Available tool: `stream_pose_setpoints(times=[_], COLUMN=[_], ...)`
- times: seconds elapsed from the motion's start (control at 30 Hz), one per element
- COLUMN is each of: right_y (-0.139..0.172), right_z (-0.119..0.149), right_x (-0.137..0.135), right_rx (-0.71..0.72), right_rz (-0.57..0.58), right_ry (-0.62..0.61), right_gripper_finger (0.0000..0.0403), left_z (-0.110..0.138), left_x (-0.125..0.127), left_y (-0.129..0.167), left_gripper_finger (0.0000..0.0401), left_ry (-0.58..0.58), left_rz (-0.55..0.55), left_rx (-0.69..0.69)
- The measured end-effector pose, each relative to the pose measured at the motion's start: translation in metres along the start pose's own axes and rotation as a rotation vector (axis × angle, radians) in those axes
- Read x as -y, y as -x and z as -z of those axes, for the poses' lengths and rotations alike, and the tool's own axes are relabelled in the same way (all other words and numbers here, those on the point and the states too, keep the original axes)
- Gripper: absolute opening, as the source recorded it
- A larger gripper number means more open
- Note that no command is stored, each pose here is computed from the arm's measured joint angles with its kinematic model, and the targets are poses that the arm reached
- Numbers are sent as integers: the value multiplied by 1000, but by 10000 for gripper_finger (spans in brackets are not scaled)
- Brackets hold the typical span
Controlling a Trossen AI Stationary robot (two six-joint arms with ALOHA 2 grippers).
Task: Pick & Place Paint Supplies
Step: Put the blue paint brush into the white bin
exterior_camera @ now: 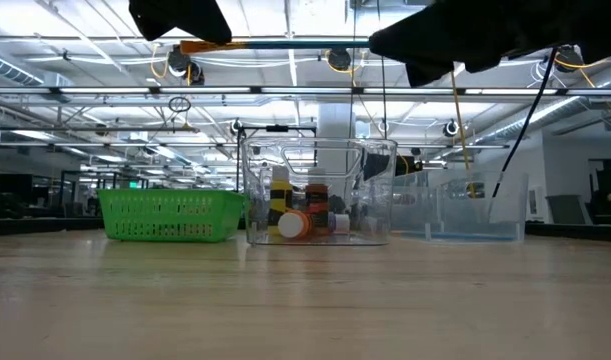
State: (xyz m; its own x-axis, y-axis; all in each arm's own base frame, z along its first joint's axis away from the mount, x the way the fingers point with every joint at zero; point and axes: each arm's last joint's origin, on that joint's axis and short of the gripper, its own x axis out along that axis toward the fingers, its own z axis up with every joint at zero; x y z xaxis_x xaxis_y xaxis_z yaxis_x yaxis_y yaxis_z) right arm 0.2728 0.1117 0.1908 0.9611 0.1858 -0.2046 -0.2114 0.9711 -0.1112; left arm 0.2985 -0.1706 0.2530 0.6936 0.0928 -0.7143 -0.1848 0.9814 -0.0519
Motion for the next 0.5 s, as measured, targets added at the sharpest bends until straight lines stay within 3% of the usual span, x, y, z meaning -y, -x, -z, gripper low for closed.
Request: stream_pose_setpoints(times=[0.2, 0.5], right_y=[0, 6], right_z=[2, -2], right_x=[2, 5], right_rx=[-17, -43], right_rz=[-3, 33], right_ry=[8, -13], right_gripper_finger=[3, 1], left_z=[-3, -13], left_x=[1, 1], left_y=[0, 7], left_gripper_finger=[11, 99], left_ry=[-23, -132], left_rz=[-2, -55], left_rx=[36, 157])
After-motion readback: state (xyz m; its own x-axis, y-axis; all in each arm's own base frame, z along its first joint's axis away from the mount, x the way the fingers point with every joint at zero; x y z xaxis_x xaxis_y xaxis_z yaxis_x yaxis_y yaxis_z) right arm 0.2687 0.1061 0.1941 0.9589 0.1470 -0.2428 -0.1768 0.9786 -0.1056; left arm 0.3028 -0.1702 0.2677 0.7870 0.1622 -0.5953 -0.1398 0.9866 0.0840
